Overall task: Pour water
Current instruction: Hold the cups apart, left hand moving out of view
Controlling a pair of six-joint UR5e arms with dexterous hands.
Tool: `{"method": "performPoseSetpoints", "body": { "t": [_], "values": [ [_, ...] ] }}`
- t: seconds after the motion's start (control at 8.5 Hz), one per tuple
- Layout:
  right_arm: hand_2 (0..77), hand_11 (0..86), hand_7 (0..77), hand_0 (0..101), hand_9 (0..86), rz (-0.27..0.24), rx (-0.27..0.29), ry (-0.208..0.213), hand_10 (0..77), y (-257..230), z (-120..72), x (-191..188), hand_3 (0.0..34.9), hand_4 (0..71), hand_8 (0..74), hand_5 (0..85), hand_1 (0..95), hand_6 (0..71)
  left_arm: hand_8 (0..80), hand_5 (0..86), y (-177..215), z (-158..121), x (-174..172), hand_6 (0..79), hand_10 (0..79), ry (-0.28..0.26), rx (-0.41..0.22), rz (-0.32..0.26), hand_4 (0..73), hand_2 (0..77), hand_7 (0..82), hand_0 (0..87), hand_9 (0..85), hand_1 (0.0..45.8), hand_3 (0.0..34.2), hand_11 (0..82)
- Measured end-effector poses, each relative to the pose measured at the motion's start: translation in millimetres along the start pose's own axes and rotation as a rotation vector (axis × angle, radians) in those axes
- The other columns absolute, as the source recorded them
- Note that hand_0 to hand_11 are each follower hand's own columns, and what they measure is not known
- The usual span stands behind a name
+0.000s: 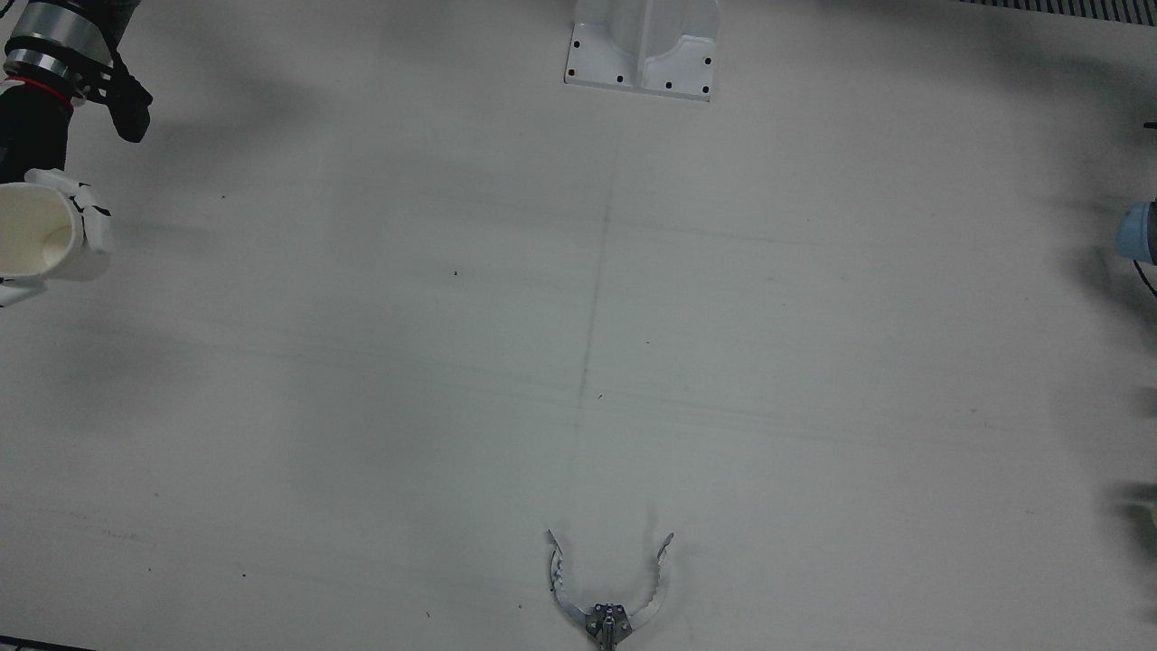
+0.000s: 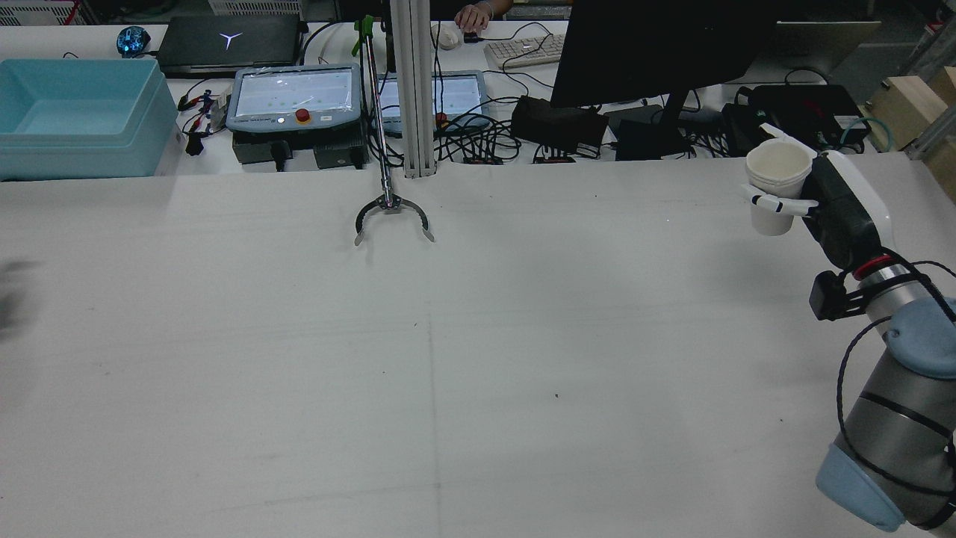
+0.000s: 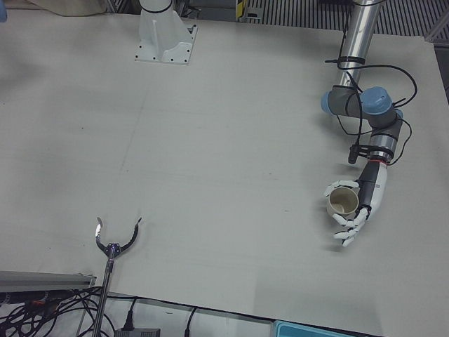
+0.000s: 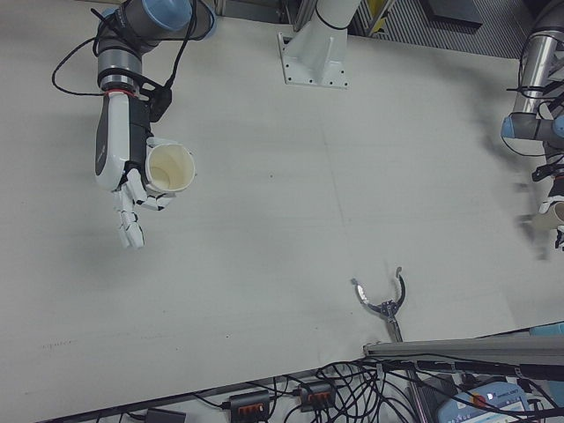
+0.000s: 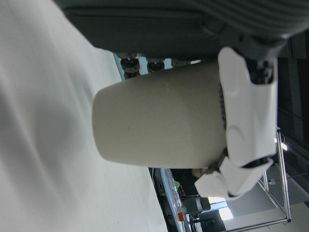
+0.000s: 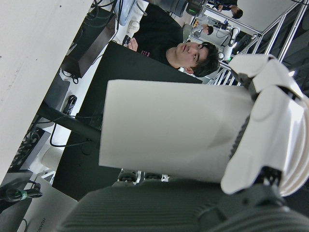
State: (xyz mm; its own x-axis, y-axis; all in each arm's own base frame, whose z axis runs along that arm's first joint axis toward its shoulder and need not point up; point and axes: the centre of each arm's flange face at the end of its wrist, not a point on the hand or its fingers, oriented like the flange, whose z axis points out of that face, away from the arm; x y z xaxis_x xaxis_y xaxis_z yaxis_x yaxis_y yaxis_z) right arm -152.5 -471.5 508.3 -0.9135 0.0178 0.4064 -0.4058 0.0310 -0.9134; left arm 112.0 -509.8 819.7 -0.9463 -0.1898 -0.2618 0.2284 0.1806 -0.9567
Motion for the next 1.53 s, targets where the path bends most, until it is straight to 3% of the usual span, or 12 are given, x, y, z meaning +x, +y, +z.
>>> {"method": "performPoseSetpoints", "body": {
  "t": [0.47, 1.06, 1.53],
  "values": [
    [34.4, 8.7, 12.5, 47, 9.3, -0.005, -0.005, 0.018, 4.9, 3, -3.1, 10, 0.0, 17.5, 3.8, 58.9, 18.5, 4.9, 8.7, 52.9, 0, 3, -3, 14.7, 8.2, 0.003, -0.01, -0.051, 24.0, 33.3, 28.9, 54.0, 14.2, 26.2, 0.0, 14.2],
    [33.3, 9.3, 12.5, 47, 9.3, -0.005, -0.006, 0.031, 4.9, 3, -3.8, 17, 0.0, 16.9, 3.8, 58.9, 18.5, 5.4, 8.7, 52.4, -19, -5, -7, 14.7, 8.2, 0.0, 0.004, -0.049, 24.0, 33.8, 30.0, 57.5, 16.4, 26.7, 0.0, 15.8],
    [32.2, 8.7, 12.5, 47, 9.3, -0.006, -0.007, 0.032, 4.9, 3, -4.0, 18, 0.0, 15.8, 3.8, 58.9, 18.5, 5.4, 8.2, 52.4, -21, -6, -26, 14.7, 8.2, -0.03, 0.009, -0.045, 24.0, 33.8, 30.0, 52.8, 15.3, 26.7, 0.0, 14.7]
  ]
}}
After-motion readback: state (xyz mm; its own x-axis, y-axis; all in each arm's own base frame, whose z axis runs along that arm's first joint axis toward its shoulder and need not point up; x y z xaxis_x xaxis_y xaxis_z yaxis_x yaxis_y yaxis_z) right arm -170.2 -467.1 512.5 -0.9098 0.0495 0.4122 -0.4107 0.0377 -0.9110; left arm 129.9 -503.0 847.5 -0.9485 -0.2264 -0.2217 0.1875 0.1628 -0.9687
